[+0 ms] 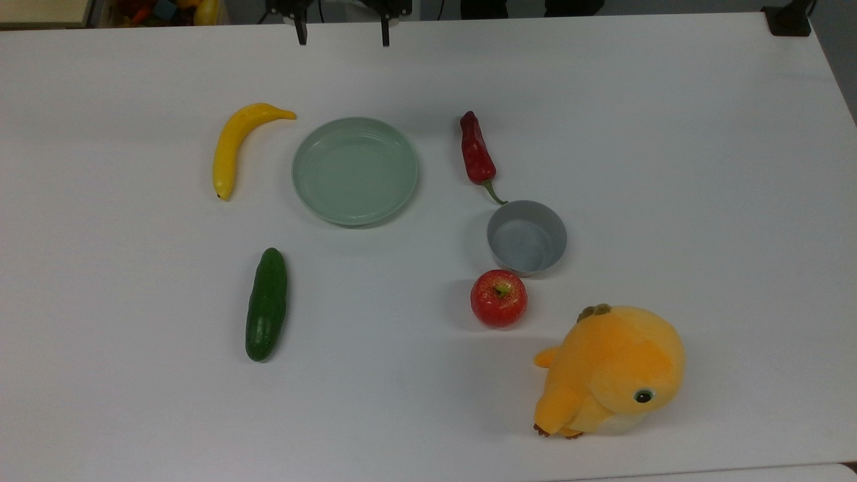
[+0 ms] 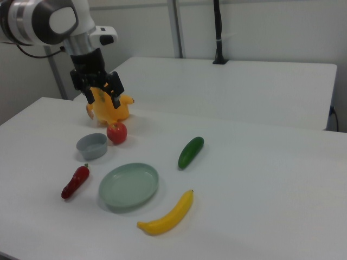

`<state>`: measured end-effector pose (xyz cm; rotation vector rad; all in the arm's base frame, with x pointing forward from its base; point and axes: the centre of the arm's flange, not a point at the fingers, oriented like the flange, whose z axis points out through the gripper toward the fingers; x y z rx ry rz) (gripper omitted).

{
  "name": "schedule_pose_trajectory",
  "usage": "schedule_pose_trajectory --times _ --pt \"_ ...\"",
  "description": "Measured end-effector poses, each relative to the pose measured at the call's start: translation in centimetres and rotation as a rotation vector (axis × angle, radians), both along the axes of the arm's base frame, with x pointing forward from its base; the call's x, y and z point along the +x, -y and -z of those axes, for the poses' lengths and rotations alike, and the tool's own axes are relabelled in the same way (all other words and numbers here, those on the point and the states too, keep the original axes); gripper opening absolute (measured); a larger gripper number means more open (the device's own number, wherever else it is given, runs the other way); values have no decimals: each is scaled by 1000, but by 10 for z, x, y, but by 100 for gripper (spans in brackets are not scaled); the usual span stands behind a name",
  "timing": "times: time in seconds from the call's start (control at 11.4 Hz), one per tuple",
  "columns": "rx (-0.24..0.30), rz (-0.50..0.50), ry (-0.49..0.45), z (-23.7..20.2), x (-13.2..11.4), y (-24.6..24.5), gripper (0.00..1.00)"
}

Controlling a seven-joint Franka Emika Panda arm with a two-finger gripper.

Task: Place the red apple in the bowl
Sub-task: 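Move the open gripper down over the red apple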

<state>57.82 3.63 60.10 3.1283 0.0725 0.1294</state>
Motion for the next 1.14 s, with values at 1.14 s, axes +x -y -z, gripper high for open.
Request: schedule_pose_trajectory --times 1.14 --pt "37 81 155 94 114 -67 100"
